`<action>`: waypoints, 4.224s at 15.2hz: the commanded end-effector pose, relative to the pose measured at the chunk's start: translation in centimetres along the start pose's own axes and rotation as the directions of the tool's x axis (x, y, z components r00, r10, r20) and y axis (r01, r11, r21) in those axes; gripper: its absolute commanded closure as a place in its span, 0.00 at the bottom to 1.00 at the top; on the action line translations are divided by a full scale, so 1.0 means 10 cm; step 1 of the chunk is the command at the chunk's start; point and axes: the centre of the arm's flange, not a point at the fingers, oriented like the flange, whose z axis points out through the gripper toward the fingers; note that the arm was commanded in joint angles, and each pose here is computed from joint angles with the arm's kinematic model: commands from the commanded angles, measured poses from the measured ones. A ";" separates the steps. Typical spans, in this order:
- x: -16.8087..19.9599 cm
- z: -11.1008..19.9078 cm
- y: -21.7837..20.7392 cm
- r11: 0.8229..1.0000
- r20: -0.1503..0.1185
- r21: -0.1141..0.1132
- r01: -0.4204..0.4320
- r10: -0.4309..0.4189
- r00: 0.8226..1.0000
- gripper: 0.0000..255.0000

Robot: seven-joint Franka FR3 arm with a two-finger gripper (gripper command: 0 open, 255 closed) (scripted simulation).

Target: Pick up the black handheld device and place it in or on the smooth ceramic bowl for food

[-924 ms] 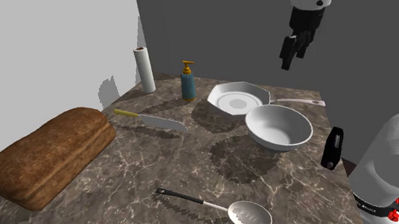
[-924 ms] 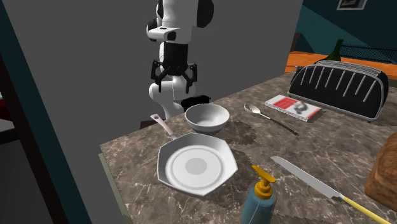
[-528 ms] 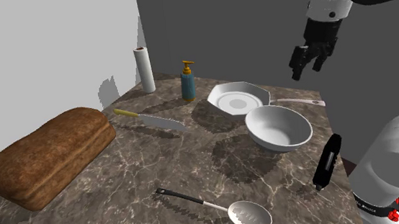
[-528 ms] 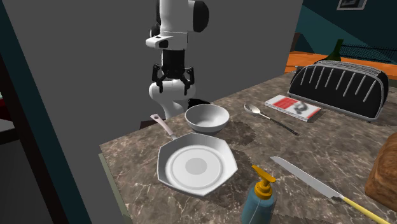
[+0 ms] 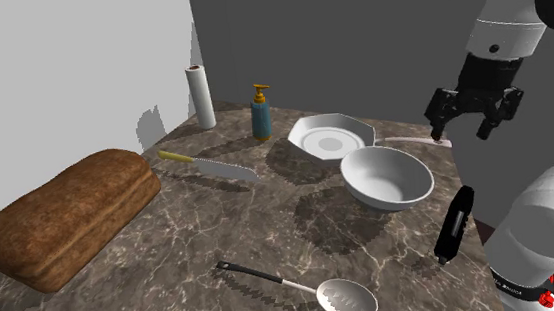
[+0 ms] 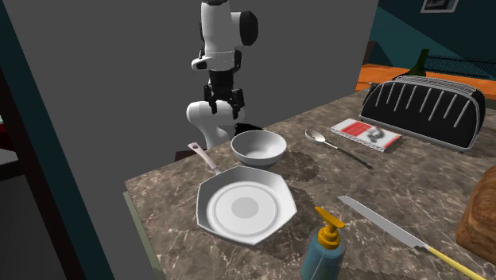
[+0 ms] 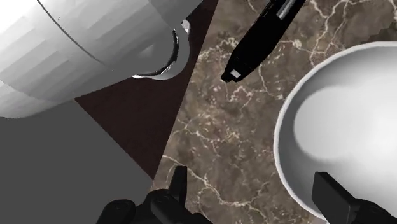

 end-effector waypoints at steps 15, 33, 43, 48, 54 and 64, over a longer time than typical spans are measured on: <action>-1.06 0.77 -0.10 0.808 0.130 0.059 -0.586 0.576 0.807 0.00; -1.12 0.96 -0.12 0.807 0.130 0.059 -0.587 0.577 0.806 1.00; -1.08 0.38 -0.11 0.808 0.130 0.059 -0.586 0.576 0.807 1.00; -1.09 0.12 -0.12 0.808 0.130 0.059 -0.586 0.576 0.807 1.00; -1.09 -0.20 -0.12 0.808 0.130 0.059 -0.586 0.576 0.807 1.00; -1.02 -0.69 -0.23 0.808 0.130 0.059 -0.586 0.576 0.807 1.00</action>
